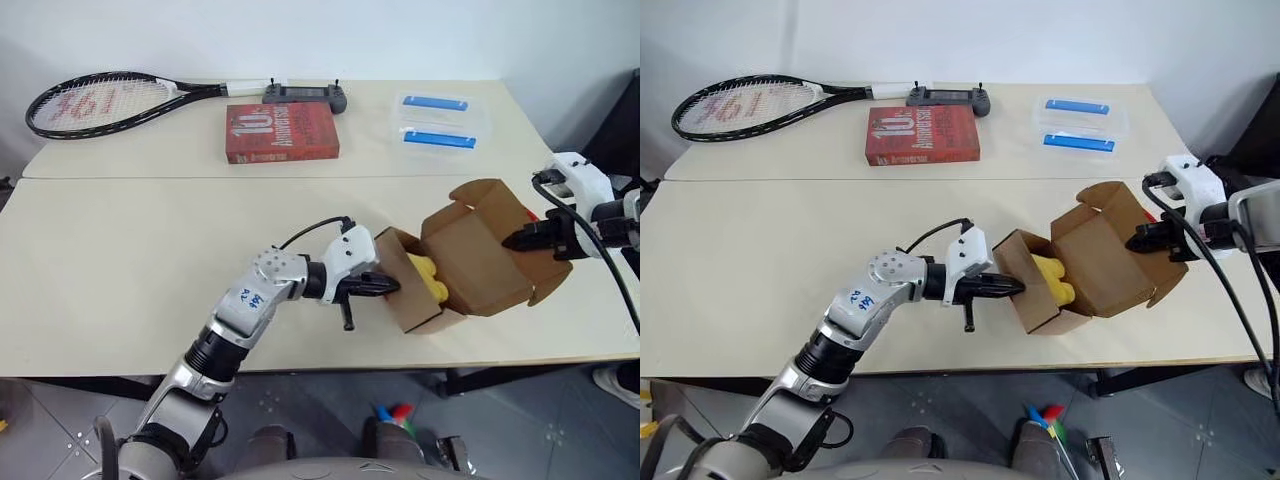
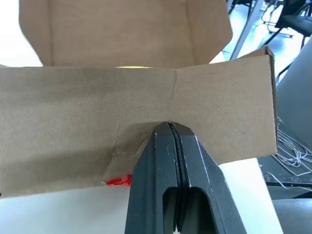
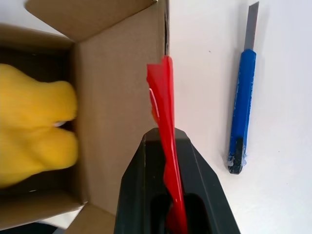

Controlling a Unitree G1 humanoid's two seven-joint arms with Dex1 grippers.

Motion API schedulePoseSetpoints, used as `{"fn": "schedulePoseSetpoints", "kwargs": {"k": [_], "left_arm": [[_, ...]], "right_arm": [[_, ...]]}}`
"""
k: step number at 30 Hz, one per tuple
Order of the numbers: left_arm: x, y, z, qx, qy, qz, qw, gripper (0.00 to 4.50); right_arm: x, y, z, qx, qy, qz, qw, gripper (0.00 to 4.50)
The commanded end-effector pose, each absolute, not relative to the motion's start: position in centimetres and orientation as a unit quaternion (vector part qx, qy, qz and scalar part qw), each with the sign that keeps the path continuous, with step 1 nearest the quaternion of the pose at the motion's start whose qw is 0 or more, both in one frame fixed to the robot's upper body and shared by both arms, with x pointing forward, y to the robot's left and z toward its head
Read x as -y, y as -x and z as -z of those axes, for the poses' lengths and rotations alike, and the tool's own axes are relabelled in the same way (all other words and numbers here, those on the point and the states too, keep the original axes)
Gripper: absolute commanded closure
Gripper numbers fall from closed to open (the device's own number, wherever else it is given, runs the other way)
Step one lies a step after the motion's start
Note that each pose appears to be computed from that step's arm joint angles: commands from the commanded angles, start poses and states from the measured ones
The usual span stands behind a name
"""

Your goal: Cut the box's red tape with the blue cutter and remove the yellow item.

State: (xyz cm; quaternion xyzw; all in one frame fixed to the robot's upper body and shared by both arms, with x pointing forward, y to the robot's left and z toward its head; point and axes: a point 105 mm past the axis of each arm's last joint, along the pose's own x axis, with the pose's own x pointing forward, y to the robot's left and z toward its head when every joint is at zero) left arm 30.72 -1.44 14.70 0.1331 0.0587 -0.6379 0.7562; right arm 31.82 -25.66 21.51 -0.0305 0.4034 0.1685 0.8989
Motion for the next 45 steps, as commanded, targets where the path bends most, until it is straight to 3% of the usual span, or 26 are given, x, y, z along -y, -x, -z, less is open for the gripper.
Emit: {"fn": "schedulePoseSetpoints", "kwargs": {"k": [1,15,16,19,23,29,32,36,39,45], "left_arm": [[0.4,-31.8,-13.3,-0.094,-0.133,0.597,0.786,4.5],[-2.7,-32.9,-14.3,-0.106,-0.125,0.558,0.813,4.5],[-2.7,-32.9,-14.4,-0.105,-0.126,0.558,0.813,4.14],[-3.4,-33.0,-14.8,-0.107,-0.129,0.554,0.815,3.46],[-4.5,-33.1,-15.1,-0.114,-0.134,0.549,0.817,2.28],[-8.7,-33.4,-16.1,-0.108,-0.144,0.535,0.826,0.53],[-11.3,-32.9,-17.1,-0.085,-0.143,0.543,0.823,0.06],[-17.0,-30.9,-17.5,-0.078,-0.128,0.547,0.824,0.0],[-21.2,-30.3,-16.7,-0.08,-0.143,0.503,0.849,0.0],[-28.8,-26.3,-14.7,-0.116,-0.096,0.409,0.9,0.0]], "right_arm": [[22.5,-31.2,-20.3,-0.414,0.016,-0.243,0.877,4.48],[20.5,-30.7,-19.1,-0.375,0.0,-0.269,0.887,4.48],[20.6,-30.6,-19.1,-0.374,-0.001,-0.266,0.889,4.5],[21.0,-30.6,-19.0,-0.366,-0.01,-0.252,0.896,3.91],[20.7,-30.2,-18.9,-0.35,-0.016,-0.254,0.902,2.59],[21.4,-29.5,-22.8,-0.188,0.014,-0.283,0.94,0.59],[22.5,-28.5,-24.4,-0.117,0.028,-0.316,0.941,0.5],[24.4,-26.5,-25.9,-0.04,0.053,-0.378,0.923,0.04],[24.9,-26.3,-28.3,0.071,0.07,-0.397,0.913,0.04],[20.9,-23.3,-25.7,0.043,0.172,-0.572,0.801,0.04]]}}
